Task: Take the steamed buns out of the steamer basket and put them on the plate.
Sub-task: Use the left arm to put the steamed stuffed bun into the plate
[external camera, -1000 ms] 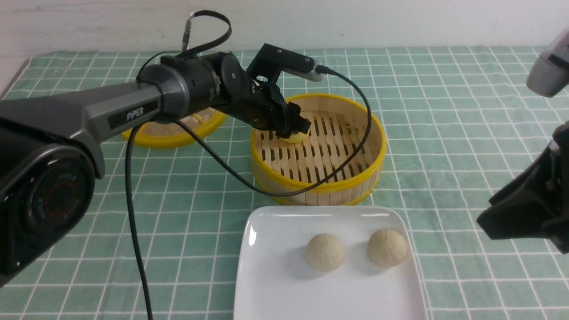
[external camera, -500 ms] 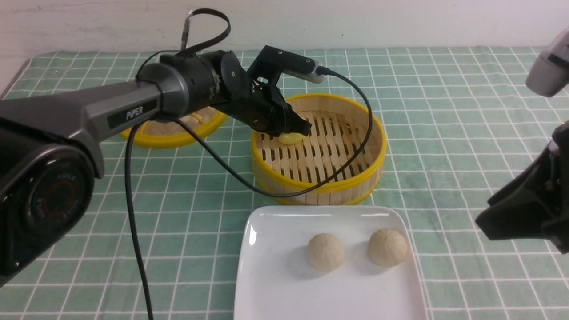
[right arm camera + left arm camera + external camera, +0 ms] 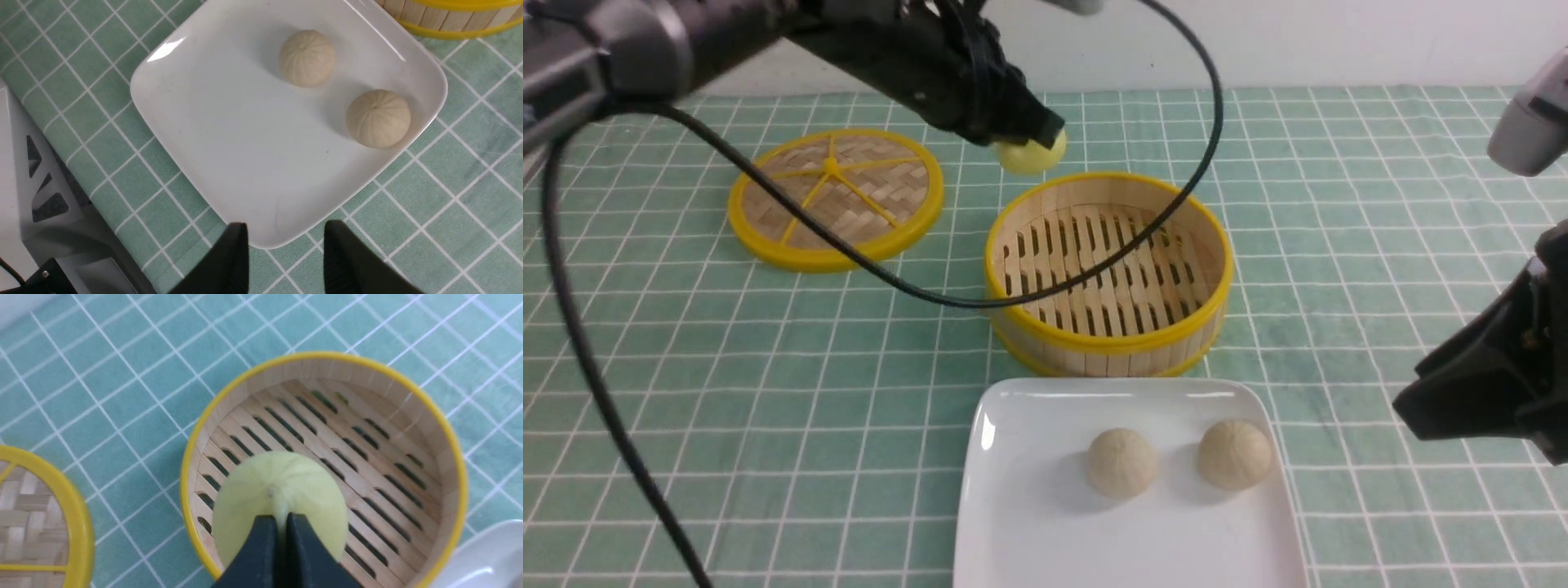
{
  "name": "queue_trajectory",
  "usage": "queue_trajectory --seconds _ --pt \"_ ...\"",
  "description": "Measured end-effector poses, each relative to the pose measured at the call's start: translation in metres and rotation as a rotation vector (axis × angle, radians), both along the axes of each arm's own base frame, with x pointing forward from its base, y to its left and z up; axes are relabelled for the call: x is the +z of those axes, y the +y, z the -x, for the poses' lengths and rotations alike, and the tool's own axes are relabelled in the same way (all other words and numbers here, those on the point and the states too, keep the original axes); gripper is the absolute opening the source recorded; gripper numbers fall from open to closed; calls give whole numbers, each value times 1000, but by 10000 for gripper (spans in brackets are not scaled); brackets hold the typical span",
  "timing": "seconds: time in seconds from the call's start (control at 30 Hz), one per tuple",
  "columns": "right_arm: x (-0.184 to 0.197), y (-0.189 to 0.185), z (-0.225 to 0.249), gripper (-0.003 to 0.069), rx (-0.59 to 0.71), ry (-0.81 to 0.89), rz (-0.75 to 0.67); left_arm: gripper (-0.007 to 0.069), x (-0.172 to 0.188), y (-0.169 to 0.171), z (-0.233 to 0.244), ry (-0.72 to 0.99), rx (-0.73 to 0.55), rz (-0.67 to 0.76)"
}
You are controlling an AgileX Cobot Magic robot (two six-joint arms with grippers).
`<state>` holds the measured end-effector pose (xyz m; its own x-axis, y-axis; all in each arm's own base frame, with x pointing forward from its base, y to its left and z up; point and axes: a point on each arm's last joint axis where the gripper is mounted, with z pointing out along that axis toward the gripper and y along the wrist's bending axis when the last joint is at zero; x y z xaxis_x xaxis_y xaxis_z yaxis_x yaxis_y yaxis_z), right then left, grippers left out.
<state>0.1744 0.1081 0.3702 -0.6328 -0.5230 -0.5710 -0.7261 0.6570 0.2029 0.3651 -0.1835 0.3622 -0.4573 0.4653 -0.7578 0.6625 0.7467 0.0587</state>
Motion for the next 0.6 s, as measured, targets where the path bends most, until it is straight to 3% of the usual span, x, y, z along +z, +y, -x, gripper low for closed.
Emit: queue_trajectory --seconds 0.1,0.3,0.5,0.6 --pt "0 0 0 274 1 0 -1 18 32 12 32 40 -2 17" --pt "1 0 -1 274 -3 -11 -6 20 48 24 69 175 -25 2" --pt "1 0 -2 274 -6 -17 -9 20 -4 26 81 395 -39 -64" --pt "1 1 -2 274 -6 -18 -9 20 -57 25 86 485 -34 -57"
